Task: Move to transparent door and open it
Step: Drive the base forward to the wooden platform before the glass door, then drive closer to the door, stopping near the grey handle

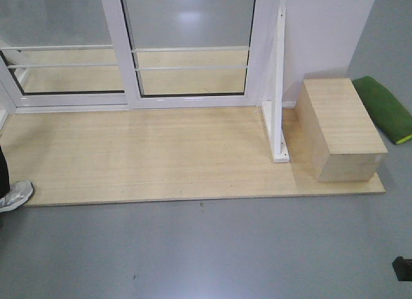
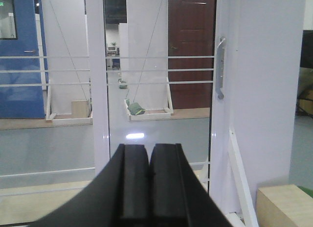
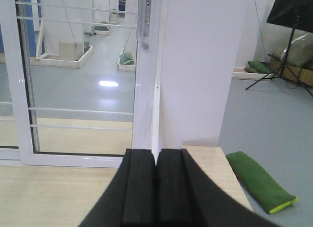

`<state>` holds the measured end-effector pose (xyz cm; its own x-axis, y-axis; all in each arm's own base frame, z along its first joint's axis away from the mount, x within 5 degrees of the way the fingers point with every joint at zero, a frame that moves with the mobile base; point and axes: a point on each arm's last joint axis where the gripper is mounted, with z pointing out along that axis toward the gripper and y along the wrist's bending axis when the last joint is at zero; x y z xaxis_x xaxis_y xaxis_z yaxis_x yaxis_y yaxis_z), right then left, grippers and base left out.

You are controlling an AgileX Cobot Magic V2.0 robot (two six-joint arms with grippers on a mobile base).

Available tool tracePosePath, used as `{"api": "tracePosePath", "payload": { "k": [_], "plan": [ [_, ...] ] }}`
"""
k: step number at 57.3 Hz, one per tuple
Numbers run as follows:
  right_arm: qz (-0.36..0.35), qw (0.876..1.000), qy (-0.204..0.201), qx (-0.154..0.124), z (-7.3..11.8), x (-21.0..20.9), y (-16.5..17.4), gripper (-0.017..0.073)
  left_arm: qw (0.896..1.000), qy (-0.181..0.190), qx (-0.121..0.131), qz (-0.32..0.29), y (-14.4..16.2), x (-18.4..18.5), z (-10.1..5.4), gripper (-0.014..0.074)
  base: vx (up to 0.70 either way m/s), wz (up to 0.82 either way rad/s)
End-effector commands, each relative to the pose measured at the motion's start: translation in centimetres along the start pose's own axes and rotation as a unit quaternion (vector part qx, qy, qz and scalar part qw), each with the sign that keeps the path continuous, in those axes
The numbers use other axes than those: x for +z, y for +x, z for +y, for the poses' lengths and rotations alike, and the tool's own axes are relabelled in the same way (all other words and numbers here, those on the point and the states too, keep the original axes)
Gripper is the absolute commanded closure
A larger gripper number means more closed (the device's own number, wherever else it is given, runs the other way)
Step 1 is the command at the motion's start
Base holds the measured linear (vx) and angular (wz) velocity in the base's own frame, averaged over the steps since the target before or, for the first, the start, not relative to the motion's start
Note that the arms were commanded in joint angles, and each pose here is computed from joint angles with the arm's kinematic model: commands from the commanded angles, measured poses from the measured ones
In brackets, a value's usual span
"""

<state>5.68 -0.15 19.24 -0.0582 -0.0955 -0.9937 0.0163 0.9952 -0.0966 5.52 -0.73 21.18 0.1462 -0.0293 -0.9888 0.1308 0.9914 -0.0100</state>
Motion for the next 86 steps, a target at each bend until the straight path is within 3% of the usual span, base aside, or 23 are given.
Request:
{"api": "tracePosePath", "payload": {
  "k": [1, 86],
  "plan": [
    [-0.044, 0.999, 0.004, -0.002, -0.02, -0.06, -0.43, 0.0567, 1.000, 0.002, -0.009, -0.023, 0.35, 0.04, -0.02, 0.0599, 0.54, 0.11],
    [-0.044, 0.999, 0.004, -0.002, -0.02, -0.06, -0.43, 0.0567, 1.000, 0.002, -0.009, -0.023, 0.35, 0.04, -0.02, 0.0599, 0.42, 0.00]
  ]
}}
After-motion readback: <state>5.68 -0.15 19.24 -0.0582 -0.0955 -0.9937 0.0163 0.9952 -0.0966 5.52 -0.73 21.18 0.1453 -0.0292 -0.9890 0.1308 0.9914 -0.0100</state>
